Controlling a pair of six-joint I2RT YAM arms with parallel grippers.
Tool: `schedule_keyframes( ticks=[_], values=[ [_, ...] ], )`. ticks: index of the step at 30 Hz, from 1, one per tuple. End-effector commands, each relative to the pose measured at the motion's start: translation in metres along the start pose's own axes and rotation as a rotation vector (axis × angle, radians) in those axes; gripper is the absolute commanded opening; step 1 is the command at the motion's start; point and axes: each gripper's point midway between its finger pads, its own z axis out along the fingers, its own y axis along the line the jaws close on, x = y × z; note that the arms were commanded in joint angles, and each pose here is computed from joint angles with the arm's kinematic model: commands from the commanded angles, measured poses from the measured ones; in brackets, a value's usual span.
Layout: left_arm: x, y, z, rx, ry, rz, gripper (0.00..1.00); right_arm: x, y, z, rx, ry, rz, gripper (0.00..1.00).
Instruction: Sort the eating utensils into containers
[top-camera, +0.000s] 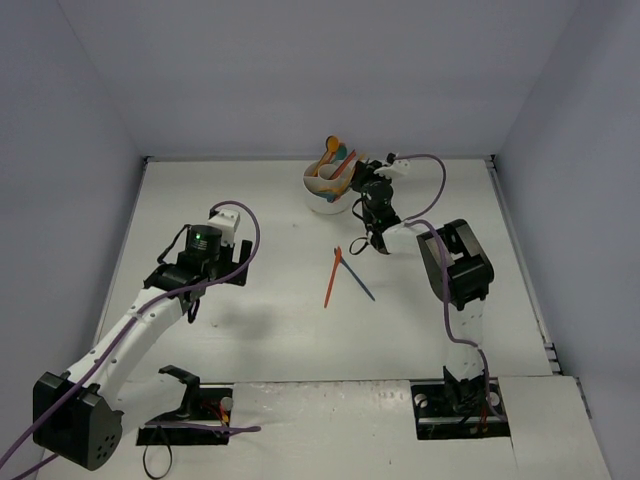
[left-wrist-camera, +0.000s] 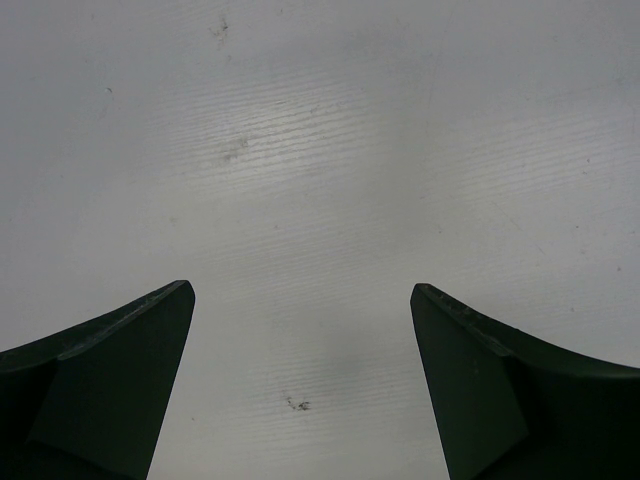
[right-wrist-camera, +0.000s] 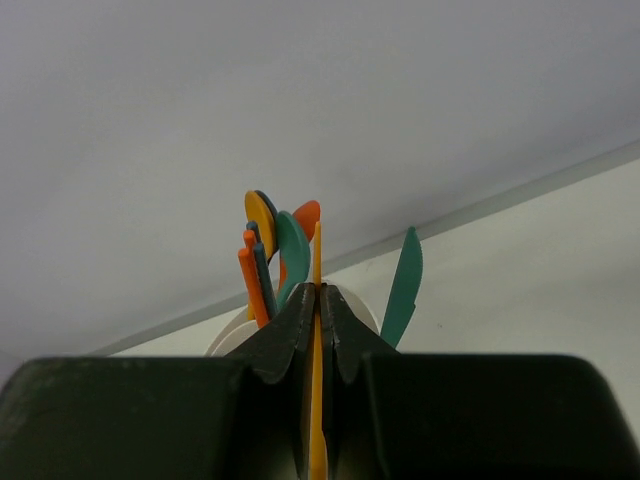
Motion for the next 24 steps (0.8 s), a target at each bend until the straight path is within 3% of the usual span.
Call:
schedule_keyframes(
  ticks=[1, 10, 17, 21, 24],
  values=[
    [-0.020, 0.001, -0.005, -0.006, -0.079, 0.007, 0.88, -0.058, 0.041, -0.003, -0.132, -0.202, 0.121, 0.04],
    [-0.021, 0.001, -0.005, -0.007, -0.080, 0.008, 0.88, -0.072, 0.033, -0.013, -0.094, -0.191, 0.087, 0.37],
    [-0.021, 0.000, -0.005, -0.004, -0.080, 0.006, 0.88, -0.100, 0.040, -0.027, -0.081, -0.132, -0.004, 0.49],
    [-0.021, -0.002, -0.005, 0.004, -0.080, 0.006, 0.88, -0.113, 0.048, -0.043, -0.059, 0.045, -0.186, 0.55],
    [-0.022, -0.003, -0.005, 0.009, -0.079, 0.005, 0.88, -0.092, 0.040, -0.068, -0.054, 0.291, -0.352, 0.56]
  ],
)
